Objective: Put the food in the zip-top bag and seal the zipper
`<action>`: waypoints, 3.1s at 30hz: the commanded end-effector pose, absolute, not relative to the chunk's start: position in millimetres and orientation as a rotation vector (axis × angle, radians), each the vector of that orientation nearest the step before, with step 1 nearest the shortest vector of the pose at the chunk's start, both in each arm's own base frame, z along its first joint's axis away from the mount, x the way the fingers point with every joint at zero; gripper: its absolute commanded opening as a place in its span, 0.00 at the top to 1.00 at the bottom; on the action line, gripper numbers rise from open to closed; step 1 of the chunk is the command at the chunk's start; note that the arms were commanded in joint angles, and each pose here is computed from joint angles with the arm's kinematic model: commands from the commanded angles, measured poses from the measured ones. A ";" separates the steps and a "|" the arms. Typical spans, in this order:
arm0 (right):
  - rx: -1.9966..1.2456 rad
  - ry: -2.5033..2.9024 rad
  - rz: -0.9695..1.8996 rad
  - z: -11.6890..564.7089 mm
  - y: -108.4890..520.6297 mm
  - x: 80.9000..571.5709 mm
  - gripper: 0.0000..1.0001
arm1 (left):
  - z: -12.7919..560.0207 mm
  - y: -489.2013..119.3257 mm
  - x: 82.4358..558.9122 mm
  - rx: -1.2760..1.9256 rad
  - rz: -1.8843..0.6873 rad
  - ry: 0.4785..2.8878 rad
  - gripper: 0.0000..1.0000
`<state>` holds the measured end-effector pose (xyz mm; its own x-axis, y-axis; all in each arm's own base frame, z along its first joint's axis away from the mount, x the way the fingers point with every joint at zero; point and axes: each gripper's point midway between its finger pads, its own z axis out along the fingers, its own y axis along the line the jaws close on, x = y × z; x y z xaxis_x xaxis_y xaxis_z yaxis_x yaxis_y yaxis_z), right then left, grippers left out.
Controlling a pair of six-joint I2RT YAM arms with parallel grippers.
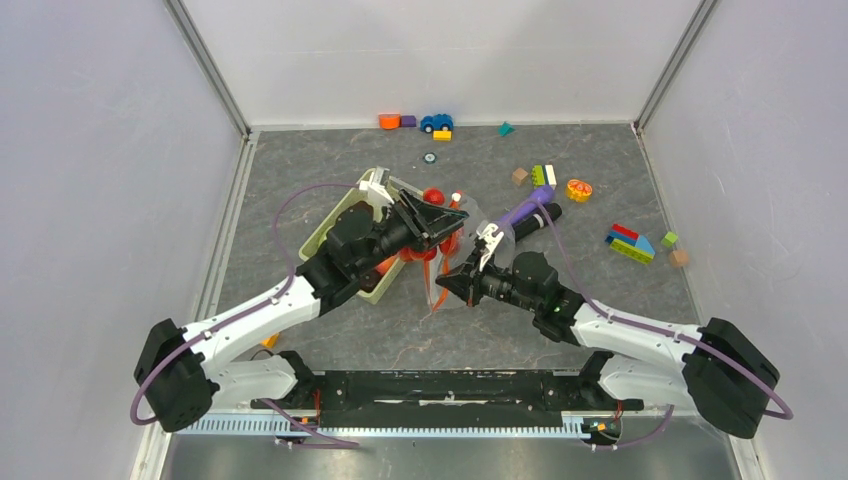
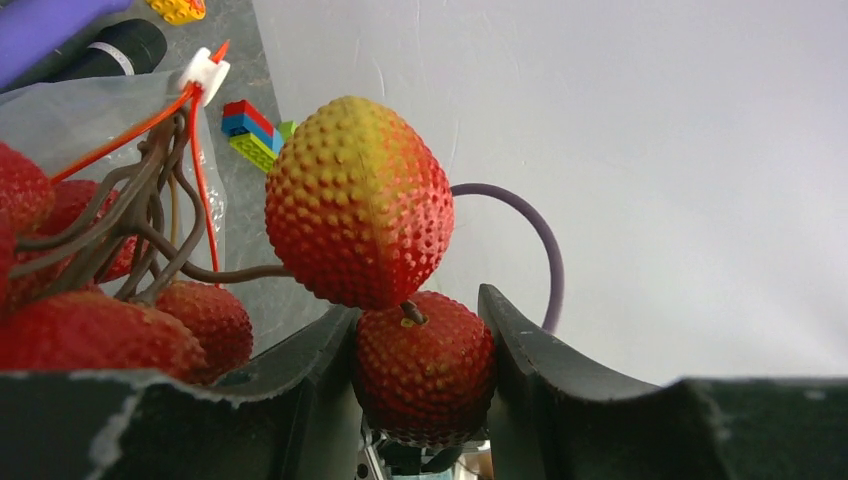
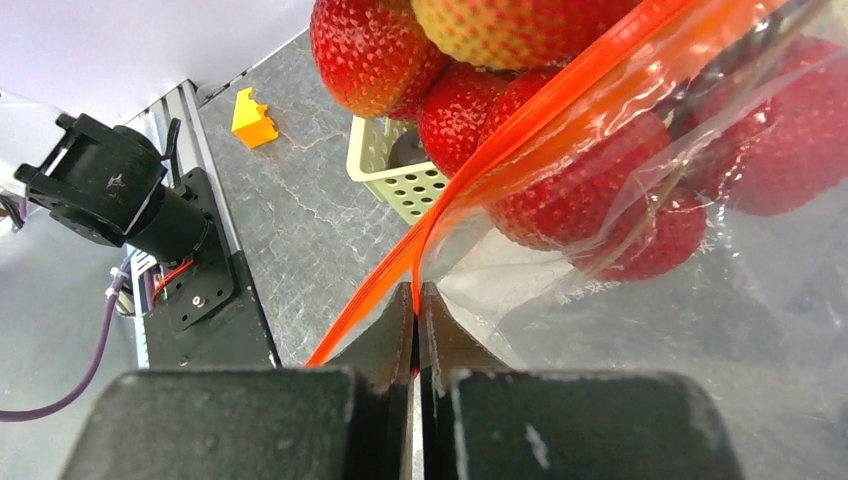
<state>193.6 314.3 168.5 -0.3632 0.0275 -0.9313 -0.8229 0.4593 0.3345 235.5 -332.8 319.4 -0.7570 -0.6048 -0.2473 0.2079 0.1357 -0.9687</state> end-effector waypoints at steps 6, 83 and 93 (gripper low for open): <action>-0.660 1.526 1.115 222.9 315.4 189.4 1.00 | 295.1 -340.9 213.9 -0.074 -1.562 1.934 0.98; -0.708 1.708 0.956 171.8 291.1 198.4 1.00 | 202.8 -165.3 274.9 -0.301 -0.392 2.086 0.86; -0.753 1.732 0.912 164.4 284.9 195.6 1.00 | 197.7 -167.0 258.1 -0.174 -0.486 2.165 0.10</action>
